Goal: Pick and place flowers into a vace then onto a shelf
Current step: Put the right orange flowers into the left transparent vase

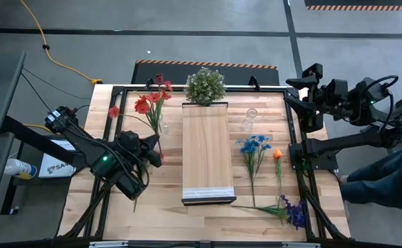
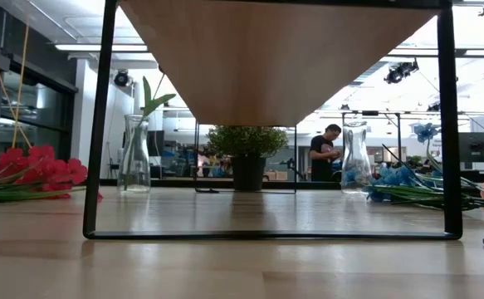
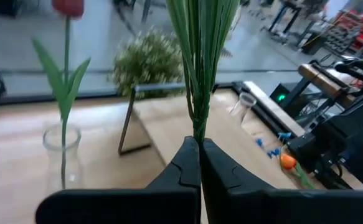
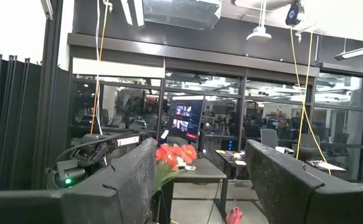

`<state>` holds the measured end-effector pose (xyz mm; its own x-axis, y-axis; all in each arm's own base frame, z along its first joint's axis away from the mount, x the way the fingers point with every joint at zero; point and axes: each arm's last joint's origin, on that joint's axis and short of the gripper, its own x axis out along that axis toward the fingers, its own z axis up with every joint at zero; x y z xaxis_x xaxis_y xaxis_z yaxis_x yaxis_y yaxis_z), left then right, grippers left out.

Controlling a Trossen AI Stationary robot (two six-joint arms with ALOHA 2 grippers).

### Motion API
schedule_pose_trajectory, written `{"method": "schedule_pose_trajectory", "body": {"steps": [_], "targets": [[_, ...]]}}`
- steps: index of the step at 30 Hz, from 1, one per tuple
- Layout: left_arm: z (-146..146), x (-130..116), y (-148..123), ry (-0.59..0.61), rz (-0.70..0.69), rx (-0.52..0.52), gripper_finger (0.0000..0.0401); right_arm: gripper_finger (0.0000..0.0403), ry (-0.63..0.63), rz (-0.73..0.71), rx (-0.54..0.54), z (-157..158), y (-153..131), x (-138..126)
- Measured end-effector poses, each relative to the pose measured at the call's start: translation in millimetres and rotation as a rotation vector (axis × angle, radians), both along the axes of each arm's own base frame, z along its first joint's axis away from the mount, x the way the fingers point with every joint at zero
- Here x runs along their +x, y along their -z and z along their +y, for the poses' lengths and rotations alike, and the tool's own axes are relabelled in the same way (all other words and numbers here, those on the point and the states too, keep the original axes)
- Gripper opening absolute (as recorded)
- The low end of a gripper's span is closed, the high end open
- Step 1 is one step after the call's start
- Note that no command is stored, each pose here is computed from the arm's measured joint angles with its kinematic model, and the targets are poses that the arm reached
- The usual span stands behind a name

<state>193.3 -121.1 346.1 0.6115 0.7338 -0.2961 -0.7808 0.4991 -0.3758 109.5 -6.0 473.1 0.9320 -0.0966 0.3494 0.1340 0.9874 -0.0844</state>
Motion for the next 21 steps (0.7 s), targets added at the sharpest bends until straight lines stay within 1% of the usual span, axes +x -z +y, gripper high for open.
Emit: {"method": "schedule_pose_trajectory", "body": {"steps": [8, 15, 17, 21], "targets": [[1, 0, -3, 0.015, -0.003, 0.123, 0.0030, 0.0236, 0.000, 0.000, 0.000, 0, 0, 0], [1, 1, -3, 0.010, -0.055, 0.237, 0.0030, 0.0236, 0.000, 0.000, 0.000, 0, 0, 0], [1, 1, 0, 0.009, -0.061, 0.247, 0.0030, 0.0236, 0.000, 0.000, 0.000, 0, 0, 0], [-1, 3, 7, 0.008, -0.069, 0.234, 0.0030, 0.0236, 0.000, 0.000, 0.000, 0, 0, 0]]}}
